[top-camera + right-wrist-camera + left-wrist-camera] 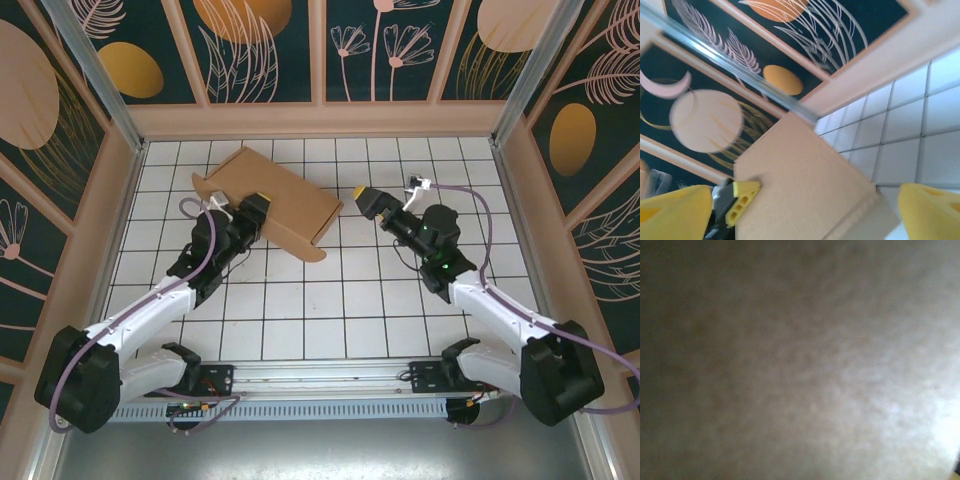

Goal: Fold the paper box

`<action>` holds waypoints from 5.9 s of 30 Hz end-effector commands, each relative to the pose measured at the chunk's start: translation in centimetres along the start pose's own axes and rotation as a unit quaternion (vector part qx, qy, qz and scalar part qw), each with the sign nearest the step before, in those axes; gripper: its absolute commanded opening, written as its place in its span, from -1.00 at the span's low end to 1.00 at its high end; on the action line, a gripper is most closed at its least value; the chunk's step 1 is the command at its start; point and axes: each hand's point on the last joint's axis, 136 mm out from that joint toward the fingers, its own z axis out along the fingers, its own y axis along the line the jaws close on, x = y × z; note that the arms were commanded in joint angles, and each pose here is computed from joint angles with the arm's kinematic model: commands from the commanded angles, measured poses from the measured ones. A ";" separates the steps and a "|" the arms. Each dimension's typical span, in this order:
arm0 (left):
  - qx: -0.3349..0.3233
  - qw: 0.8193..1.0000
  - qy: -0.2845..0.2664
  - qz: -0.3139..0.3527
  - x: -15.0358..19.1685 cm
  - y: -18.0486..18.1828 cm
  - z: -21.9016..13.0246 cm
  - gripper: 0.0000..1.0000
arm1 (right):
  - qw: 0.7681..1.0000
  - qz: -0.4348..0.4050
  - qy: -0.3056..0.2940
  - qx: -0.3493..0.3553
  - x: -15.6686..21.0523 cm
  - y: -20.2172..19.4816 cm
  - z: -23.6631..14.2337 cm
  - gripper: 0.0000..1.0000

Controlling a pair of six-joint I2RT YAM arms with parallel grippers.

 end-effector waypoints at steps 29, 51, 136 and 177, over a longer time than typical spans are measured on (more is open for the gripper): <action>-0.093 0.995 -0.015 -0.021 -0.8 1.9 -2.6 -0.24 | 0.699 -0.701 0.087 -0.112 17.6 11.4 2.7 0.98; -0.140 0.988 -0.034 -0.050 -1.4 2.5 -3.1 -0.23 | 0.627 -0.760 0.164 0.043 19.2 5.5 8.4 0.01; -0.017 0.946 0.135 0.295 4.9 5.3 -3.7 0.28 | 0.780 -0.510 0.292 -0.215 13.8 2.2 3.0 0.57; -0.006 0.947 0.107 0.303 4.5 7.1 -5.2 0.29 | 0.937 0.147 0.300 0.101 12.6 0.8 -0.8 -0.06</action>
